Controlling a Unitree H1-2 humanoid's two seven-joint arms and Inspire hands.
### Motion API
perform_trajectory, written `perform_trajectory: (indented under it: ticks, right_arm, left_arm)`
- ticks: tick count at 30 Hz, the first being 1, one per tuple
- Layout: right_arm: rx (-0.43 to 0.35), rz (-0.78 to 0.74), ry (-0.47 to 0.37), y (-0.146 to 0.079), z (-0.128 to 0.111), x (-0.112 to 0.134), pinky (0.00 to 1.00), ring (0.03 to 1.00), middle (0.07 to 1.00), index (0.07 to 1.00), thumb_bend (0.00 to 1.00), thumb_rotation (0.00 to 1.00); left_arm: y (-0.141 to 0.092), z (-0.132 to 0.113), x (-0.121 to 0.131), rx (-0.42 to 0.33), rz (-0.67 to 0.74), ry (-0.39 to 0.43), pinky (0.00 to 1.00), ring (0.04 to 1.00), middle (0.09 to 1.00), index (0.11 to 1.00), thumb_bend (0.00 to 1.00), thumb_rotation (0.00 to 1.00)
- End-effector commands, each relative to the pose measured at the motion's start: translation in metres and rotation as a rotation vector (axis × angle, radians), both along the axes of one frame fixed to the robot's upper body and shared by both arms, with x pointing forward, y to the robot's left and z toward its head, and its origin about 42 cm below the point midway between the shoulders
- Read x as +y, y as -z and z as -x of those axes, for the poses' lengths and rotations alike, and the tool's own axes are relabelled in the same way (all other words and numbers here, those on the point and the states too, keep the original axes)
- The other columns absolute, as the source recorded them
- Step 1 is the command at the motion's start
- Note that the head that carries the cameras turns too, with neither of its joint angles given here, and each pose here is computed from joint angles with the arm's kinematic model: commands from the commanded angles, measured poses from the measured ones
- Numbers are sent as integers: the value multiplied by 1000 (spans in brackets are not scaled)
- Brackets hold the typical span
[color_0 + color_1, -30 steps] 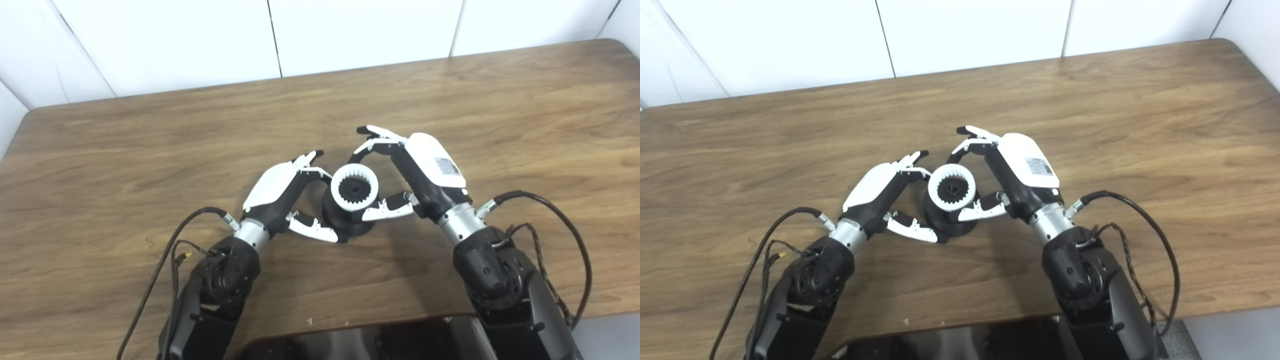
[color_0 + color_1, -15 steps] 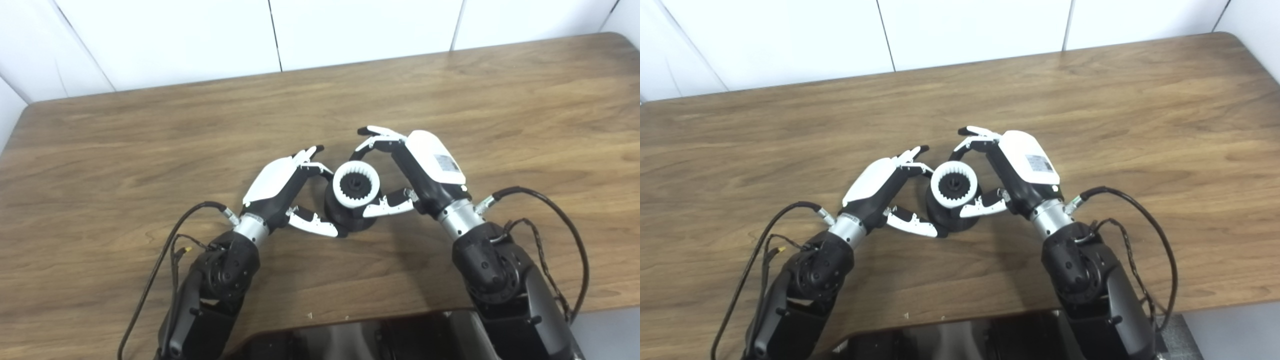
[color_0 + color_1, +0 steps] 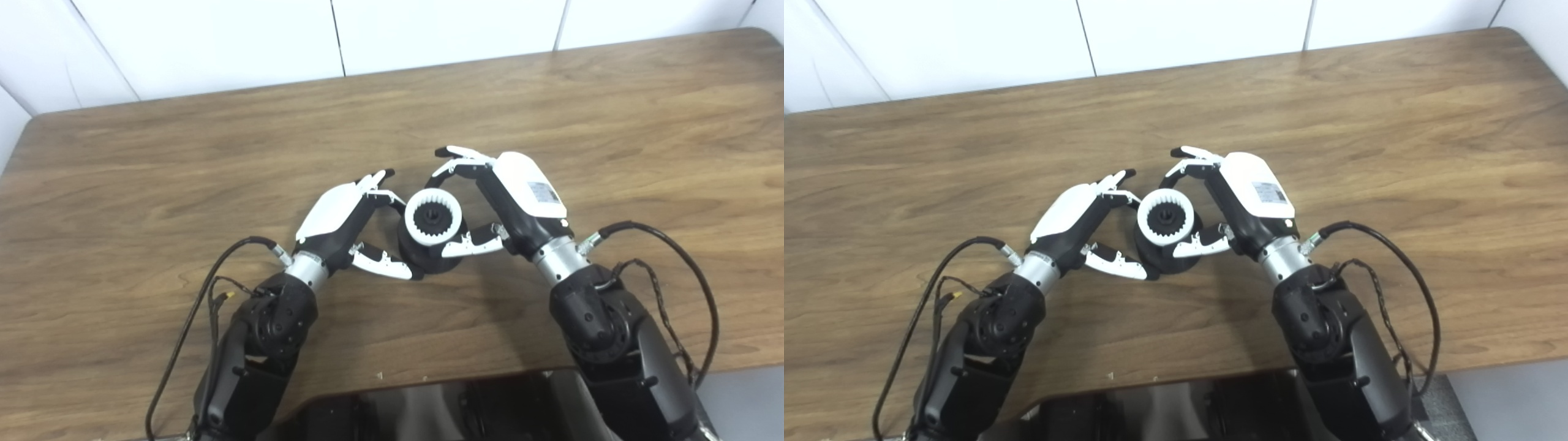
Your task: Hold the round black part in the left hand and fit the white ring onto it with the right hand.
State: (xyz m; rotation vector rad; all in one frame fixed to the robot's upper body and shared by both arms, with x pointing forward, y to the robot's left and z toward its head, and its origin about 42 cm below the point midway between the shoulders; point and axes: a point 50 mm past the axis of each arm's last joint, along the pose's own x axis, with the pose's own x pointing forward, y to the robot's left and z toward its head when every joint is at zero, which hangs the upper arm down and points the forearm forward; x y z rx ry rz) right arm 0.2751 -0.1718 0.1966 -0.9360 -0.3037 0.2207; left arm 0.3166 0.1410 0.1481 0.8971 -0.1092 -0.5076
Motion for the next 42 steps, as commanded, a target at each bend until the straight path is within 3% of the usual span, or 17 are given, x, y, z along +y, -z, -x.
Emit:
perform_trajectory:
  ticks: [1,14,17,25,35,42]
  right_arm:
    - [-6,18,-23,3,1,2,794,808,851,494,520,159]
    - [36,66,-10,10,-1,-2,801,823,866,496,518,165]
    - [51,85,-13,8,-1,-3,792,832,880,638,766,354]
    - [118,131,-24,4,-2,-4,827,873,923,767,971,559]
    - [121,141,-29,3,-2,-4,825,882,933,805,1000,524]
    - [152,172,-31,1,-5,-10,837,910,964,880,1000,523]
  left_arm:
    - [-29,-8,-4,-102,36,14,1000,1000,1000,602,913,325]
    - [-29,-7,-4,-103,32,14,1000,1000,1000,601,915,335]
    - [-29,-7,-3,-102,33,13,1000,1000,1000,602,916,332]
    - [-30,-7,-3,-103,38,13,1000,1000,1000,601,917,334]
    - [-30,-8,-3,-106,35,14,1000,1000,1000,602,916,330]
    - [-30,-7,-4,-104,41,10,1000,1000,1000,598,918,307]
